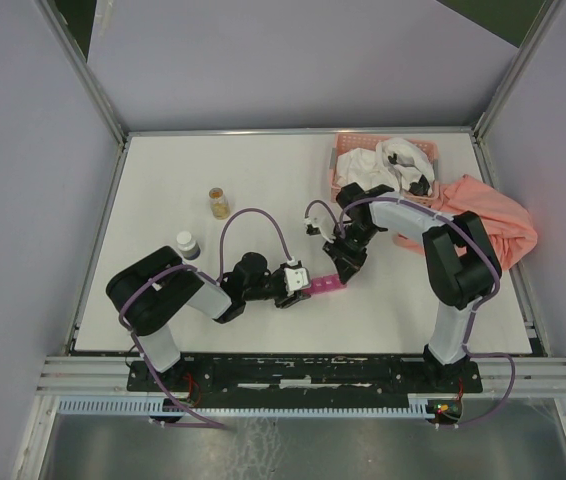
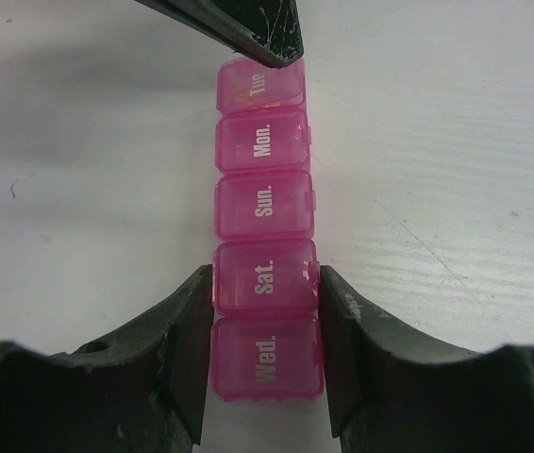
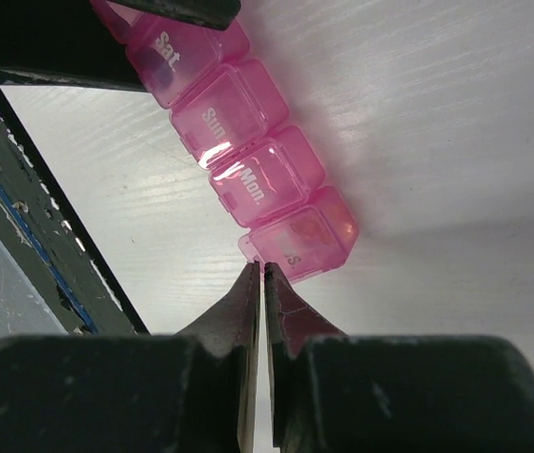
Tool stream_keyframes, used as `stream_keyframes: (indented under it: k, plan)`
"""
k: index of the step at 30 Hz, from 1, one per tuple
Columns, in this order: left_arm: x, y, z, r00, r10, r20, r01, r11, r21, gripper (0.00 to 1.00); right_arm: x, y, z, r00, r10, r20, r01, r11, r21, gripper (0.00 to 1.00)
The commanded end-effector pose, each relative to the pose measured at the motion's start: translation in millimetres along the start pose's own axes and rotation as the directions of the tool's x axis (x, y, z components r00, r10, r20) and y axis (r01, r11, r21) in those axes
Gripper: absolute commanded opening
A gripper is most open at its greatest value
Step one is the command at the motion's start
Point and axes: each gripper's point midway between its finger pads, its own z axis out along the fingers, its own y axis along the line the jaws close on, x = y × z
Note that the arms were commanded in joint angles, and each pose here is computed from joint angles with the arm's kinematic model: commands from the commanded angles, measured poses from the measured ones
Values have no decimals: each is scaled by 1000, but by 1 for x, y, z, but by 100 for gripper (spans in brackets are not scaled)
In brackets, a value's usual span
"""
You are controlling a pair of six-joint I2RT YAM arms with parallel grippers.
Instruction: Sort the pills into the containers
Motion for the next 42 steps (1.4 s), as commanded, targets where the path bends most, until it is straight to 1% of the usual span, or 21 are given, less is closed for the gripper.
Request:
stream_keyframes:
  k: [1,6,19,21,25,28,30,32,36,39,42]
  plan:
    - [-12,4,-1,1000,-6,25,6,1000,-14,36,-18,6,-13,997,-35,68,34,999,15,11]
    - [-12,3,-1,1000,-7,26,7,1000,-12,36,-27,13,-22,991,-56,121,53,998,23,11]
    - [-12,3,0,1000,-7,27,7,1000,-9,36,-24,8,-19,994,-34,105,30,999,34,11]
    - [-13,3,0,1000,-8,27,8,1000,-8,36,-20,3,-10,997,-10,82,6,999,46,10]
    - [-11,2,1,1000,-14,22,14,1000,-3,36,4,-20,23,993,87,-84,-78,992,101,9]
    - [-10,1,1,1000,-15,21,15,1000,-3,36,7,-29,28,988,126,-87,-112,983,145,8]
    - [-11,2,1,1000,-15,23,15,1000,-3,36,4,-29,24,989,125,-73,-113,982,149,8]
    - [-11,2,1,1000,-14,26,14,1000,-3,36,-4,-21,18,994,104,-35,-100,989,111,8]
    - [-12,3,1,1000,-12,26,12,1000,-4,36,-26,6,-7,994,30,101,-30,1000,6,10]
    - [-13,2,1,1000,-14,27,14,1000,-2,36,-33,14,-21,986,-3,166,4,1000,-6,11]
    - [-15,3,1,999,-17,31,17,1000,-3,36,-34,13,-30,981,-9,192,10,1000,-2,11]
